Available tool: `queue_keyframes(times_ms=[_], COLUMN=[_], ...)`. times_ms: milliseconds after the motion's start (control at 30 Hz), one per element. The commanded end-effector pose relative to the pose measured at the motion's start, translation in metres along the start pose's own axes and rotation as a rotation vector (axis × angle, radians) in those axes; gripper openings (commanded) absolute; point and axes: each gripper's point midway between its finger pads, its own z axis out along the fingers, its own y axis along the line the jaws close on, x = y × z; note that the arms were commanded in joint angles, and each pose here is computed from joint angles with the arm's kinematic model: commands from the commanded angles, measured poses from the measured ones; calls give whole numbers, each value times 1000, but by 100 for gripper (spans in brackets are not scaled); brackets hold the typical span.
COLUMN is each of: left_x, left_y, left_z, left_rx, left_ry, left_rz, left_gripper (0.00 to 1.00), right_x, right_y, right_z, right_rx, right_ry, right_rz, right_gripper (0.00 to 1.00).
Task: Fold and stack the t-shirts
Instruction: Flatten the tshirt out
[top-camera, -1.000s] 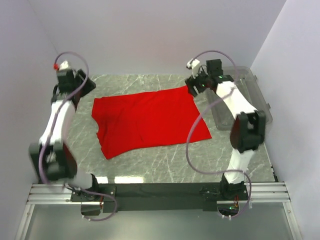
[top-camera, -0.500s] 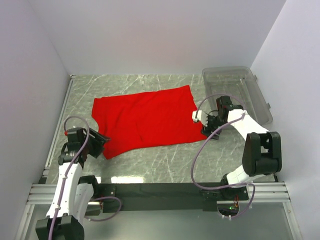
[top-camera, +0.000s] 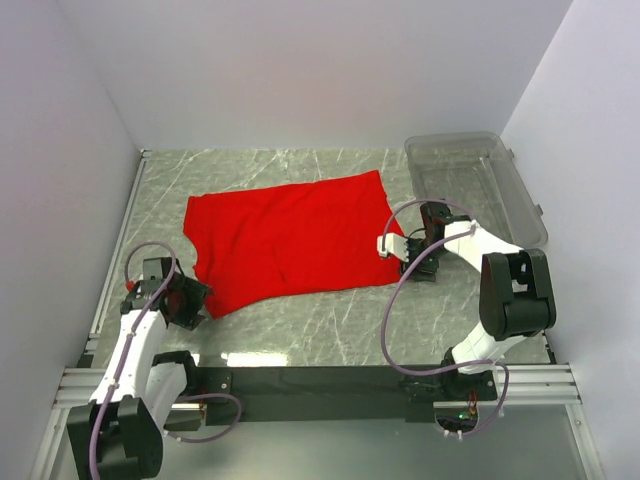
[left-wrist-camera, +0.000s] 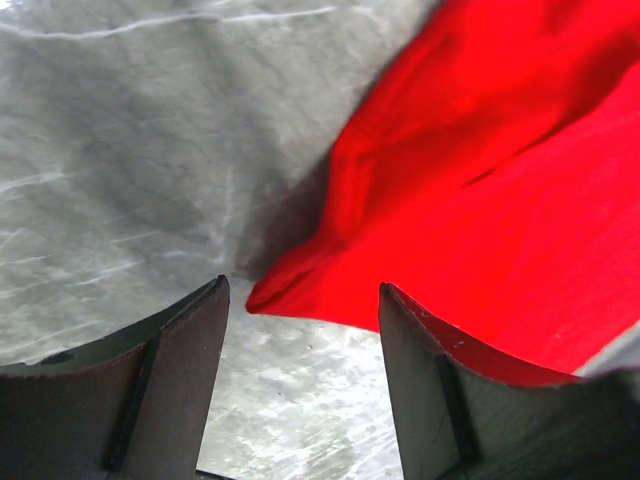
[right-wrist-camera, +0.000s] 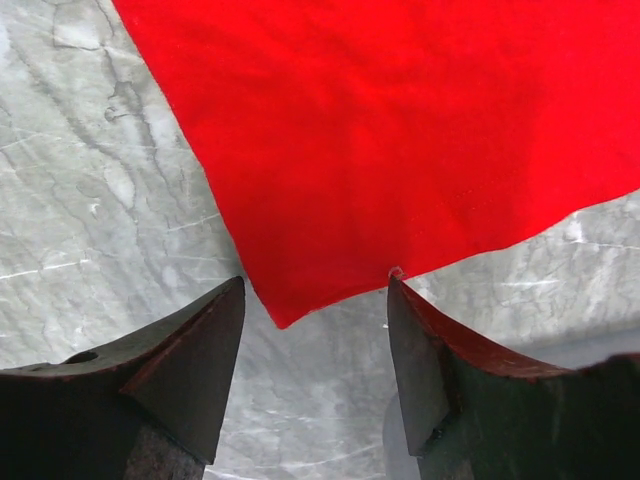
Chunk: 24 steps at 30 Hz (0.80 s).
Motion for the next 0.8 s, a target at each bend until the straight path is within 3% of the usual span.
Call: queue_keyframes(times_ms=[0, 233, 467, 767], left_x=[-12, 4, 2, -14], left_y=[-7, -6, -3, -14], left_z=[-4, 6, 17, 8], left_rx=[-14, -51, -88, -52], left_ry=[-53, 4, -21, -98], left_rz=[-21, 29, 36, 59], left_gripper=[66, 60, 50, 53], right_x=[7, 5, 1, 2], right_y=[0, -4, -6, -3], right_z=[4, 5, 3, 4], right_rx=[14, 19, 22, 20], right_ry=[31, 28, 10, 9], right_rz=[2, 34, 49, 59], right_gripper=[65, 60, 58, 55])
